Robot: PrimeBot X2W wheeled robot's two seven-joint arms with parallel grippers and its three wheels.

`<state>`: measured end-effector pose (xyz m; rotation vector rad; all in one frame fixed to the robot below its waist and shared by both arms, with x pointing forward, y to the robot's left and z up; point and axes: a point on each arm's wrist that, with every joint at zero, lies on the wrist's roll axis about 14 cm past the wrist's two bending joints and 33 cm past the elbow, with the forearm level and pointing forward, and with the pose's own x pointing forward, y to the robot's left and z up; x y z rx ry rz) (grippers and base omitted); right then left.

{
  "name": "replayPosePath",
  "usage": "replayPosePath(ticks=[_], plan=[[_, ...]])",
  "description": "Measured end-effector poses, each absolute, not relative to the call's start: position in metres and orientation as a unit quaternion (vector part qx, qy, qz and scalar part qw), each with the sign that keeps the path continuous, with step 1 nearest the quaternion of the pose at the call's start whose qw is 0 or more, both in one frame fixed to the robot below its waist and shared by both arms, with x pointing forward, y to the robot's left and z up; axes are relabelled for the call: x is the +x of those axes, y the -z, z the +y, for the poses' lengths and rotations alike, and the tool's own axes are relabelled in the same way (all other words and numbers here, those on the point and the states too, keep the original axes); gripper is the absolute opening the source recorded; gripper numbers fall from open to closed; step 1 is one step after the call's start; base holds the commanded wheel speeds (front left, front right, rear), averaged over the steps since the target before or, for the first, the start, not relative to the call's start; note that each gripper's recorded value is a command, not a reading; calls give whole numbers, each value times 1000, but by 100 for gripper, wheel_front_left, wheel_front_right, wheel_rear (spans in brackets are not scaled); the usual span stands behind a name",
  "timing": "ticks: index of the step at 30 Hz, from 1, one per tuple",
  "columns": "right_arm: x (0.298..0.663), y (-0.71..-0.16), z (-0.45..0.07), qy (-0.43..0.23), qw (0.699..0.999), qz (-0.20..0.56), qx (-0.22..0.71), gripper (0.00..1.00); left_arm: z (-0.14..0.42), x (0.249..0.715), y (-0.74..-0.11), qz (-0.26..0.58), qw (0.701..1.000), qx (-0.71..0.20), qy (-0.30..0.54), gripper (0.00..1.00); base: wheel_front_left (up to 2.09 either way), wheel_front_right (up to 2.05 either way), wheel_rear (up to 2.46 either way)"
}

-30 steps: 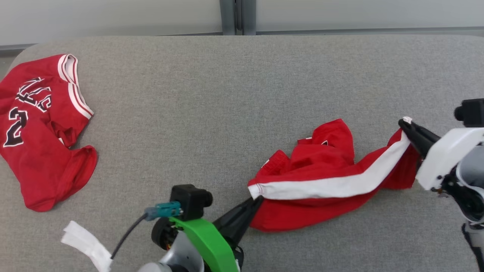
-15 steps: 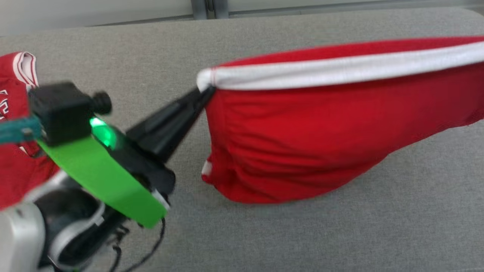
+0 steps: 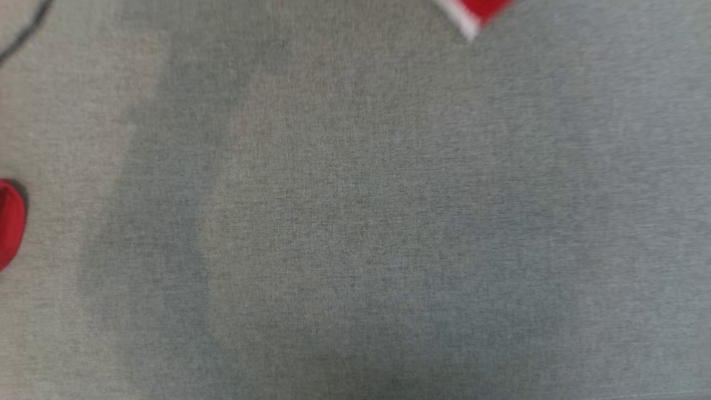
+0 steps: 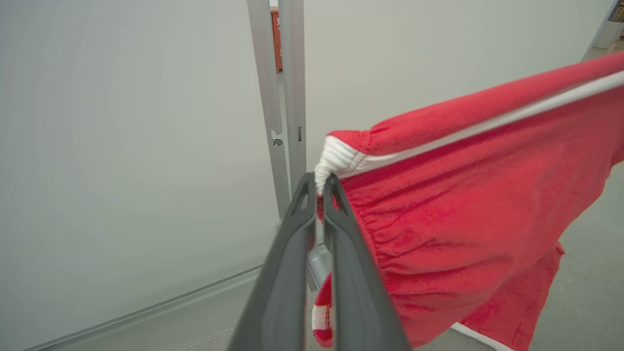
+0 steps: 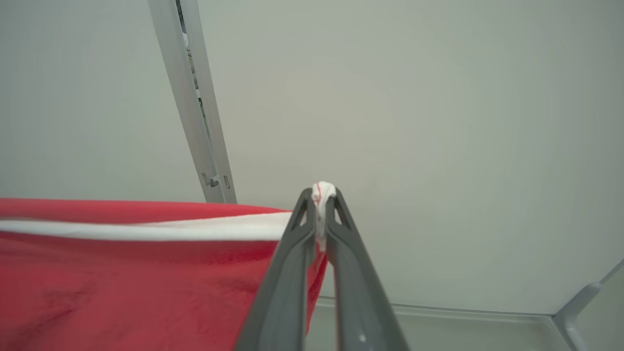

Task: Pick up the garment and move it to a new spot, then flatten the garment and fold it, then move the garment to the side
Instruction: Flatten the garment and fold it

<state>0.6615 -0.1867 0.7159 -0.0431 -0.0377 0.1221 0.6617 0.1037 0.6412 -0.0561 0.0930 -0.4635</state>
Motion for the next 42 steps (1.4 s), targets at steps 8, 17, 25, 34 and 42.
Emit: replayPosePath(ticks=[8,17,25,34,42], plan=[[741,-678,-133,-83,993,-87,15,0,131,742,-605,-16,988,10,151,0,0,0,0],[726,-495,-136,-101,993,56,32,0,100,708,-434,107,975,-59,185,0,0,0,0],[616,-428,-166,-127,981,132,59,0,71,595,-383,149,951,-106,251,0,0,0,0],[472,-428,-177,-132,960,191,156,0,64,462,-391,192,928,-217,234,0,0,0,0],[384,-463,-197,-129,953,212,173,0,50,355,-438,211,907,-288,222,0,0,0,0]])
